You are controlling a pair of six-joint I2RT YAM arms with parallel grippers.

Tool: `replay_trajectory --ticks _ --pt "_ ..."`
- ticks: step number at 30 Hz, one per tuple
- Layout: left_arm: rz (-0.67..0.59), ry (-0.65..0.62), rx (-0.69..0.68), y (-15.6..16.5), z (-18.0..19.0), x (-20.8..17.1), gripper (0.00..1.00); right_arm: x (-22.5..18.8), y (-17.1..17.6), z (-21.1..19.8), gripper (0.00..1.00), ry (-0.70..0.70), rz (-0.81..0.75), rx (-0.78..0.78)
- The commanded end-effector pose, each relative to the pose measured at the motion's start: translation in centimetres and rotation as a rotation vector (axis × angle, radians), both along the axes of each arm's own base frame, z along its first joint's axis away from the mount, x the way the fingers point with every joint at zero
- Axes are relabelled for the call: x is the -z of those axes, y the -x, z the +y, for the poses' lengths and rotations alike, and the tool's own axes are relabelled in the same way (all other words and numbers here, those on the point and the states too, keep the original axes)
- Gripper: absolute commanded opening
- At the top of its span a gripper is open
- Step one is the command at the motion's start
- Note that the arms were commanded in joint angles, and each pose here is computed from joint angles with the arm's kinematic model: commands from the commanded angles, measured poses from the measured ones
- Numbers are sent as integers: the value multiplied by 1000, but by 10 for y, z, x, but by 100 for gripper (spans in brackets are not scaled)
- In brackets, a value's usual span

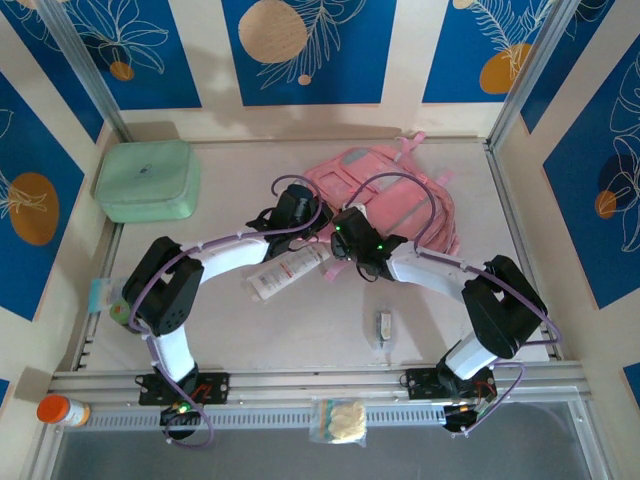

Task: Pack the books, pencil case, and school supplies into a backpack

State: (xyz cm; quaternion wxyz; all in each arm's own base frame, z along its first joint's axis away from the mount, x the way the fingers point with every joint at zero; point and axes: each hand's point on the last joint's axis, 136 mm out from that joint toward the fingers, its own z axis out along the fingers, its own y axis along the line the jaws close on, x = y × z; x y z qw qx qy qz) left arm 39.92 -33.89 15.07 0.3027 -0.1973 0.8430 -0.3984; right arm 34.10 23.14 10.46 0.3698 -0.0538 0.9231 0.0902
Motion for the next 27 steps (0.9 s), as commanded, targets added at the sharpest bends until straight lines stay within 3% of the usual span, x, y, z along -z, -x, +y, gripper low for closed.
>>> replay_trajectory --ticks 1,6,13,24,27 --pt "-76 147 117 12 -32 -52 0 -33 -27 11 36 -34 -132 9" --pt "-81 148 114 14 -30 -55 0 -37 -33 3 35 9 -177 55" --pt "-89 151 115 16 -29 -59 0 -50 -40 10 20 45 -267 -4" --pt "-108 113 72 9 -15 -60 0 -37 -11 -2 0 41 -173 -19" --pt "-101 103 59 6 -10 -57 0 -29 5 -6 0 29 -109 -26"
